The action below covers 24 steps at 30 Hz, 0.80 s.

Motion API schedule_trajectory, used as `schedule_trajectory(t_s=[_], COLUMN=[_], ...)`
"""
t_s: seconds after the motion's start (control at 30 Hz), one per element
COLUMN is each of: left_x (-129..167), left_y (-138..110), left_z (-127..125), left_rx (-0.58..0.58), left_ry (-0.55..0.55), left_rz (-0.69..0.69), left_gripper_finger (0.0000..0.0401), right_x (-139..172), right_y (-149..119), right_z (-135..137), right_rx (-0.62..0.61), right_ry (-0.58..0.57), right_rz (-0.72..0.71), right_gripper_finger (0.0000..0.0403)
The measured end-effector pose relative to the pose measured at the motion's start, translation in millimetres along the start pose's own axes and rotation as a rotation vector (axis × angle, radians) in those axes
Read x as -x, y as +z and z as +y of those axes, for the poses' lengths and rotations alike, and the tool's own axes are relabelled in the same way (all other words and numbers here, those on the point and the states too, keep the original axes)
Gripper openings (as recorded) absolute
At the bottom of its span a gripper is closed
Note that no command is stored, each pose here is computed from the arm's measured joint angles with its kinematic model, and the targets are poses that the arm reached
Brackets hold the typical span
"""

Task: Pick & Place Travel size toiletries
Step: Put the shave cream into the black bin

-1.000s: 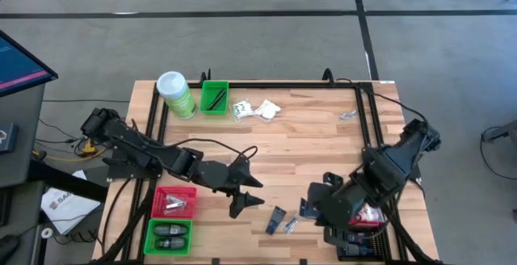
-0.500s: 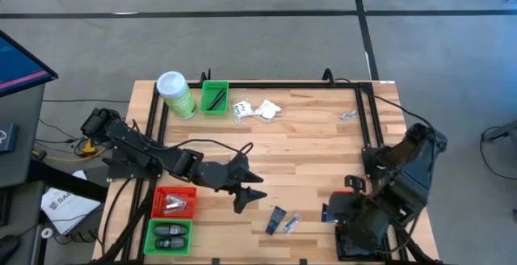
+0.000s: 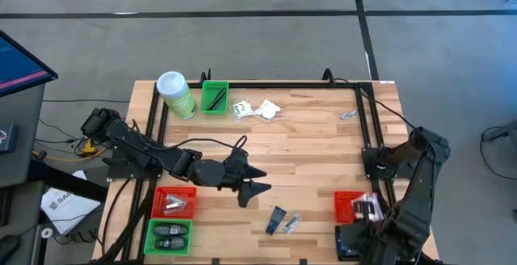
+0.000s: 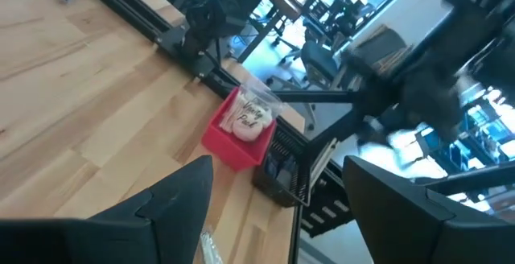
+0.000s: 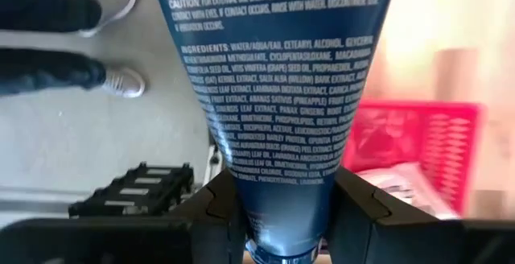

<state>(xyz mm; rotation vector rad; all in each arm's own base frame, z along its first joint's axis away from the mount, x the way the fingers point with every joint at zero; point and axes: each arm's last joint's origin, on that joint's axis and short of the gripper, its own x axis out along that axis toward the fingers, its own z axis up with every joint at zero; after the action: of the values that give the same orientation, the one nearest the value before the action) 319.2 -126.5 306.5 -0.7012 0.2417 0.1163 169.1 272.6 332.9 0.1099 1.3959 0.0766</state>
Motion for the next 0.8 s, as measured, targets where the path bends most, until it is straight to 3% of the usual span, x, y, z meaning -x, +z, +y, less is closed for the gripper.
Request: schedule_trajectory(t_s=[0.43, 0.8], left_x=[0.1, 0.6], left_y=[2.4, 3.8], left_z=[-0.5, -1.4], left_rx=[0.077, 0.119], left_ry=[0.017, 0.033], left_rz=[-0.05, -0.095], left_gripper_finger=[0.0273, 0.0273], right_x=[-78.4, -132.8], right_y=[-51.6, -87.1], right_z=[10.9, -2.6], right_rx=[0.082, 0.083], right_ry=[0.018, 0.028], right_rz=[0.117, 0.186], right_gripper_finger=[0.0111, 0.0111])
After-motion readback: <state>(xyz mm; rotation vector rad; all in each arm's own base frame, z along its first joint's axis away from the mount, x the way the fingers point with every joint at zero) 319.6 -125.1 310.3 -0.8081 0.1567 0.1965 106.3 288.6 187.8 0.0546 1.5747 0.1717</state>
